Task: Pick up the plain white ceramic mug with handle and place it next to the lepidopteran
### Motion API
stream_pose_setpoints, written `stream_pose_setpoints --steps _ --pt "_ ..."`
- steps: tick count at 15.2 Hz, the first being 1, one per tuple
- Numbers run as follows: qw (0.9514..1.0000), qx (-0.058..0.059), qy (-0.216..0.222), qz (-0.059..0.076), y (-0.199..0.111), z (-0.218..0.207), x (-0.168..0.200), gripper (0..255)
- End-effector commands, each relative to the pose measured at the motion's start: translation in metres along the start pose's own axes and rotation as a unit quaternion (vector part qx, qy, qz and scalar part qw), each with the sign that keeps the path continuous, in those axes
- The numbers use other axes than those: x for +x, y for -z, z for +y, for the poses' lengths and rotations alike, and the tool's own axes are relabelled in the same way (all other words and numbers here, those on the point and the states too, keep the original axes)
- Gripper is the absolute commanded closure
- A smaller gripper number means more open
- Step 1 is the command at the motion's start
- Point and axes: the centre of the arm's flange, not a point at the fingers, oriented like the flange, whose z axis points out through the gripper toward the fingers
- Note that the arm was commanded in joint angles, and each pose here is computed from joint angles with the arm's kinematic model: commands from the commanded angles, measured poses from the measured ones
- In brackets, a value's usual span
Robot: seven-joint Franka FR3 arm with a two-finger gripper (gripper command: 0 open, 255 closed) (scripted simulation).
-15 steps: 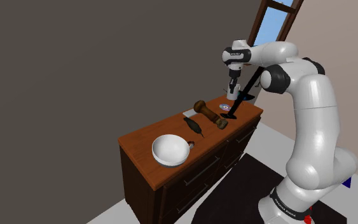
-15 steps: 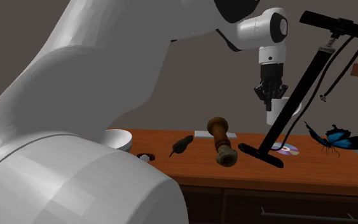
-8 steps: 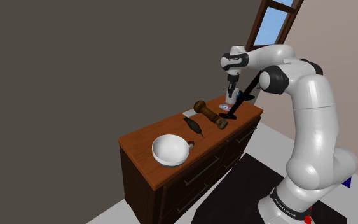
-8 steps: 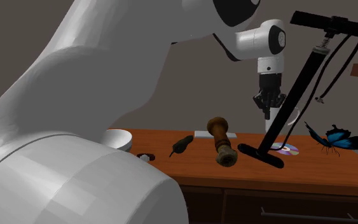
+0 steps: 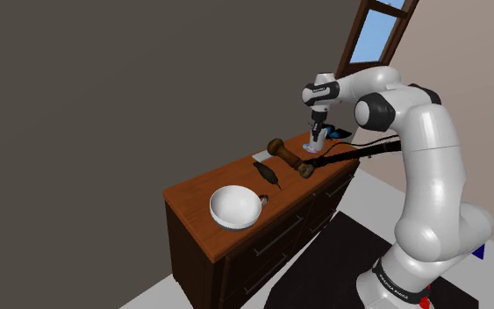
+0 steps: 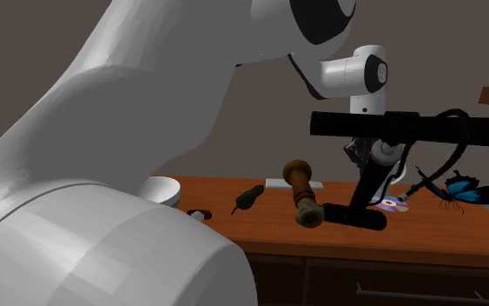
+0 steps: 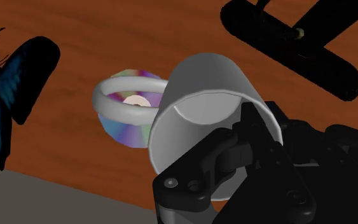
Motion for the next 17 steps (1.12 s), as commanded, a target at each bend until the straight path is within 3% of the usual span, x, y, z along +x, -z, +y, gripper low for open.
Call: stream_pose_setpoints --steps 1,8,16,17 --pt "1.0000 0.000 0.000 0.000 -0.011 -0.001 0.002 255" --pt "1.0000 0.000 0.000 0.000 -0.048 -0.002 0.008 255" --pt "1.0000 0.000 0.000 0.000 -0.048 -0.002 0.008 255" --pt "1.0000 0.000 0.000 0.000 -0.048 -0.002 0.008 0"
